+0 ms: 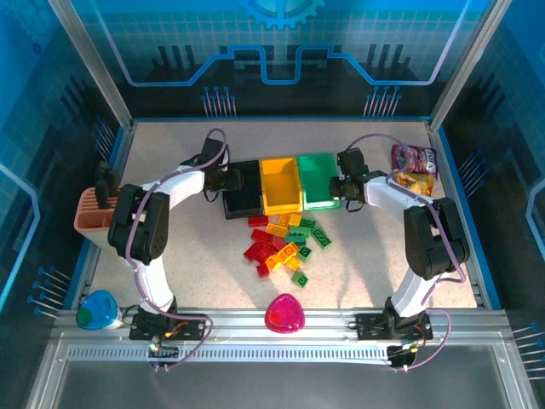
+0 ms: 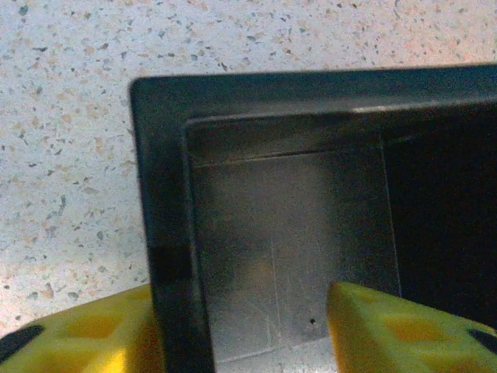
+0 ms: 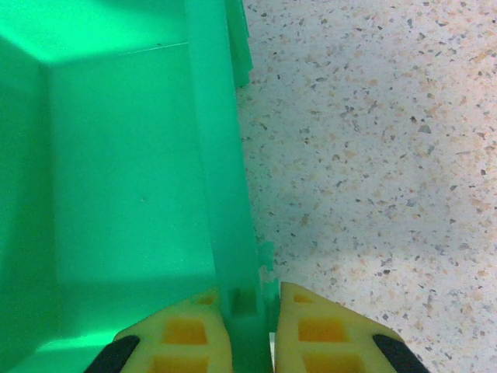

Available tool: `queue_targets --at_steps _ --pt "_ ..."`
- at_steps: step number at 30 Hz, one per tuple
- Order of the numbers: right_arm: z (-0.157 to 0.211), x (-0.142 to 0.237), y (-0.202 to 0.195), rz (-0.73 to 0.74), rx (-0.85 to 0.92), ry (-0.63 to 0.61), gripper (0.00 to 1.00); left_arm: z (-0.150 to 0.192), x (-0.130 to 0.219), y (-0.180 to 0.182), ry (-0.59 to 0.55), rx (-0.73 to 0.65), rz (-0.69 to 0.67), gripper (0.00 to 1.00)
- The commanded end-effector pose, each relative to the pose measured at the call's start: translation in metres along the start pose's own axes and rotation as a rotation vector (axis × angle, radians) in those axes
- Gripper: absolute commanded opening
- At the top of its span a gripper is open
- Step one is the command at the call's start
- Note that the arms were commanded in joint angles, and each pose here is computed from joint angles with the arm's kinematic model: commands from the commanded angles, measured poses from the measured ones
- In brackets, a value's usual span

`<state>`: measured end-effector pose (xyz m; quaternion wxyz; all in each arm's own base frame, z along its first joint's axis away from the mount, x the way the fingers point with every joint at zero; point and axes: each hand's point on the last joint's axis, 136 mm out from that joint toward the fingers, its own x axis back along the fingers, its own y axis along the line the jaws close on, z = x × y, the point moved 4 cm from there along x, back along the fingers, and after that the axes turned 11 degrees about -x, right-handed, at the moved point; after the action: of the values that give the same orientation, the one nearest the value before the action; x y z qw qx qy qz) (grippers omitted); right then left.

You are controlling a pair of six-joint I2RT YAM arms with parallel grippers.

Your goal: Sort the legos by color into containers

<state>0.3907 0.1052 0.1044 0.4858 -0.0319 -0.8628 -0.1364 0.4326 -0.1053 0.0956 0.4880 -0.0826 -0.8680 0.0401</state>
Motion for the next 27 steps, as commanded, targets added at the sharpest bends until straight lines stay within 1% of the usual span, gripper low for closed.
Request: queue_targets --at_steps 1,3,5,11,13,16,19,22,23,25,26,27 --pt "0.009 0.000 0.007 -0.012 0.012 0.061 0.15 -0.012 0.004 0.001 -0.028 0.006 -0.017 0.62" --pt "0.011 0.001 0.007 -0.014 0.007 0.061 0.16 -0.015 0.004 0.002 -0.036 0.007 -0.019 0.64" --pt "0.014 0.000 0.005 -0.012 -0.003 0.063 0.17 -0.018 0.004 0.001 -0.033 0.009 -0.009 0.63" --pt "0.022 -0.002 0.005 -0.025 -0.029 0.083 0.19 -0.030 -0.004 -0.007 -0.029 0.021 0.042 0.50" --pt "0.022 -0.003 0.005 -0.028 -0.033 0.085 0.19 -0.035 -0.008 -0.009 -0.032 0.027 0.053 0.47" --pt "0.021 -0.003 0.006 -0.026 -0.033 0.089 0.21 -0.045 -0.012 -0.012 -0.034 0.027 0.064 0.47" --pt "0.019 -0.002 0.006 -0.014 -0.032 0.089 0.25 -0.054 -0.015 -0.013 -0.032 0.027 0.064 0.49" --pt "0.017 0.003 0.005 -0.013 -0.032 0.078 0.34 -0.062 -0.011 -0.012 -0.041 0.019 0.048 0.56" --pt "0.017 0.006 0.005 -0.014 -0.032 0.073 0.39 -0.065 -0.007 -0.011 -0.049 0.018 0.043 0.59" --pt "0.016 0.013 0.004 -0.019 -0.033 0.060 0.55 -0.068 0.003 -0.008 -0.065 0.022 0.034 0.66" --pt "0.016 0.017 0.003 -0.017 -0.032 0.055 0.62 -0.070 0.010 -0.008 -0.076 0.024 0.034 0.69" --pt "0.016 0.022 0.003 -0.019 -0.031 0.049 0.65 -0.071 0.017 -0.008 -0.091 0.024 0.032 0.72"
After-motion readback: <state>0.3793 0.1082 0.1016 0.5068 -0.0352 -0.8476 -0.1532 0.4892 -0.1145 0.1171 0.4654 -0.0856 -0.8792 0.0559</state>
